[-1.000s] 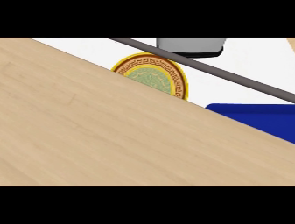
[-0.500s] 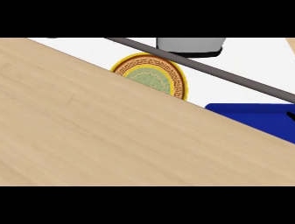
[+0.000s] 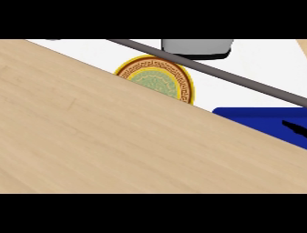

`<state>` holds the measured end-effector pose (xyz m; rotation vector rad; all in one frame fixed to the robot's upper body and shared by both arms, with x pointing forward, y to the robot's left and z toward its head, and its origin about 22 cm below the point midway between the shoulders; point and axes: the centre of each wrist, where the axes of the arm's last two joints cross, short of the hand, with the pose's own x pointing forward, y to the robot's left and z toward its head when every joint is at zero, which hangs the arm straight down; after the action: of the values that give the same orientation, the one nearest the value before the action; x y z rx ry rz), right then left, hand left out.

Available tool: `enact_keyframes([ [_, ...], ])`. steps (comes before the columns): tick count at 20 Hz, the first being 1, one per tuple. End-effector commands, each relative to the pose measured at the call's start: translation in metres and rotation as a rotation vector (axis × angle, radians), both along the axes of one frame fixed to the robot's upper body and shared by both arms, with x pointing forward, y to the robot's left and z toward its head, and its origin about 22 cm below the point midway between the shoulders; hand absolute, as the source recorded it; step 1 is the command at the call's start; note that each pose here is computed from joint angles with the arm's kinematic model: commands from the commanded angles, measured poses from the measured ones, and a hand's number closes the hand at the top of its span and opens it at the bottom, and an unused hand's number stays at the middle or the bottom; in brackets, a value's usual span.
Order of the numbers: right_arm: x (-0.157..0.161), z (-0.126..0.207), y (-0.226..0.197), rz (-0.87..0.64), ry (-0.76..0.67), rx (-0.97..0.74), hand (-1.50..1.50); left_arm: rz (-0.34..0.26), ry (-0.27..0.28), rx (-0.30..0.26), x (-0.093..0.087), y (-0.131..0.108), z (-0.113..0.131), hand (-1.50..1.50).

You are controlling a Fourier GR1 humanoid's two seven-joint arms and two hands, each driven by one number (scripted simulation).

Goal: Pick the lemon from the tray and place it in the plate

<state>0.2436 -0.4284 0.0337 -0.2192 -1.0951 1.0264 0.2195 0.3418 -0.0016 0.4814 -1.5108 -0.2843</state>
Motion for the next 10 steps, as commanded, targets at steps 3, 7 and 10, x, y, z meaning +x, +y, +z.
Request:
enact_keyframes([
  [3, -0.004, -0.027, 0.013, 0.007, 0.027, -0.024, -1.5, -0.016, 0.007, -0.006, -0.001, -0.017, -0.004, 0.0],
  [7, 0.003, -0.027, 0.015, 0.014, 0.021, -0.006, -1.5, -0.012, -0.011, 0.004, -0.002, -0.008, 0.001, 0.0],
  [10, 0.003, -0.057, 0.027, 0.001, 0.036, -0.002, -1.5, -0.022, -0.002, 0.012, -0.003, -0.005, -0.005, 0.0],
])
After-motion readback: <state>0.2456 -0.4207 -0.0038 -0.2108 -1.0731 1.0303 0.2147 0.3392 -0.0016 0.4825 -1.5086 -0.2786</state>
